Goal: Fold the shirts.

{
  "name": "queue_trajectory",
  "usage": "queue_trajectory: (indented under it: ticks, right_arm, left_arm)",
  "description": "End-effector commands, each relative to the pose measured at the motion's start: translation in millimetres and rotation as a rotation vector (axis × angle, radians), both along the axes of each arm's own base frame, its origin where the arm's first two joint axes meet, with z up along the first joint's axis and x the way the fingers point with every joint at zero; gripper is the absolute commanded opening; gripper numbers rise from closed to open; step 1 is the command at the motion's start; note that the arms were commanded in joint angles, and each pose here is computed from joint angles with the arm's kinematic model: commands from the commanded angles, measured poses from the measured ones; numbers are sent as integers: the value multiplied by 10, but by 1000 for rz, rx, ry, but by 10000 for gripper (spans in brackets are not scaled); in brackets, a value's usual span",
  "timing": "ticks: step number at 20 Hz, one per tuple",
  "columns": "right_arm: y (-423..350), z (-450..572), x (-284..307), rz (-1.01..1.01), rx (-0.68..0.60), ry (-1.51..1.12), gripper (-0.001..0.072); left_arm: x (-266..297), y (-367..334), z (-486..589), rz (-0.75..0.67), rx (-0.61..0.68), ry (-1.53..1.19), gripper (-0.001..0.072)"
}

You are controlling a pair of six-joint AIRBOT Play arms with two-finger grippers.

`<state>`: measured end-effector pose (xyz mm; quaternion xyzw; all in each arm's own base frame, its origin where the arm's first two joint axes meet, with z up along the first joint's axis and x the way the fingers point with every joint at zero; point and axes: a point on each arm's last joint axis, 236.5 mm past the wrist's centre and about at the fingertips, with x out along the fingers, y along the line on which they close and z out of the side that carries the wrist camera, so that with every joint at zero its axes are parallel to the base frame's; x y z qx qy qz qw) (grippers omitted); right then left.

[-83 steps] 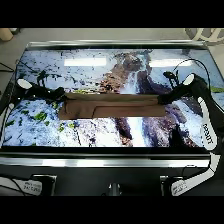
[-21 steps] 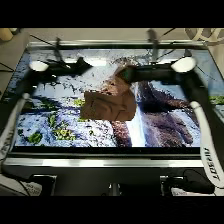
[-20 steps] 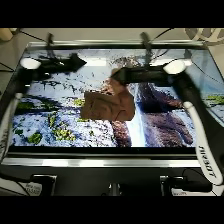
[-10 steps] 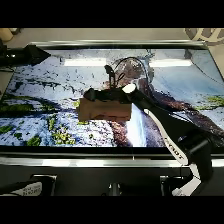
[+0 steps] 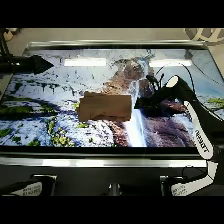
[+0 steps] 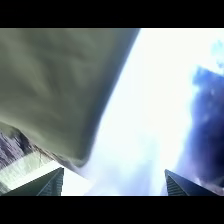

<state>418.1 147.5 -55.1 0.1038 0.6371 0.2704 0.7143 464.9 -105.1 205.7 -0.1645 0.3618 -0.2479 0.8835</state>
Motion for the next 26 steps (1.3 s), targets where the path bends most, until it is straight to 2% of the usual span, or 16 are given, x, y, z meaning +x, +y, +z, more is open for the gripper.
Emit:
queue_trajectory:
  ticks: [1,8,11,12,13,14,19,22,26]
  right_arm:
    - [14,-264,-96,-56,15,63,678]
    - [738,-198,249,-144,224,-30,678]
    - [828,-294,205,-149,241,8,669]
    - [868,-322,176,-144,246,21,589]
    - [887,-318,182,-143,256,19,357]
    - [916,-257,210,-134,280,-2,24]
    - [628,975,611,-26,506,-269,18]
    - [-155,1543,804,-68,518,-372,19]
    - [-1645,1660,796,-309,454,-409,19]
  left_arm:
    - [-52,-88,-161,-20,0,39,23]
    - [-165,-138,-589,-28,-10,145,23]
    - [-166,-138,-587,-28,-10,145,23]
    - [-166,-138,-587,-28,-10,145,23]
    - [-165,-138,-587,-28,-10,145,23]
    - [-166,-138,-587,-28,-10,145,23]
    - [-164,-137,-589,-28,-9,144,24]
    - [-165,-138,-590,-28,-9,145,24]
    - [-169,-141,-589,-29,-10,146,24]
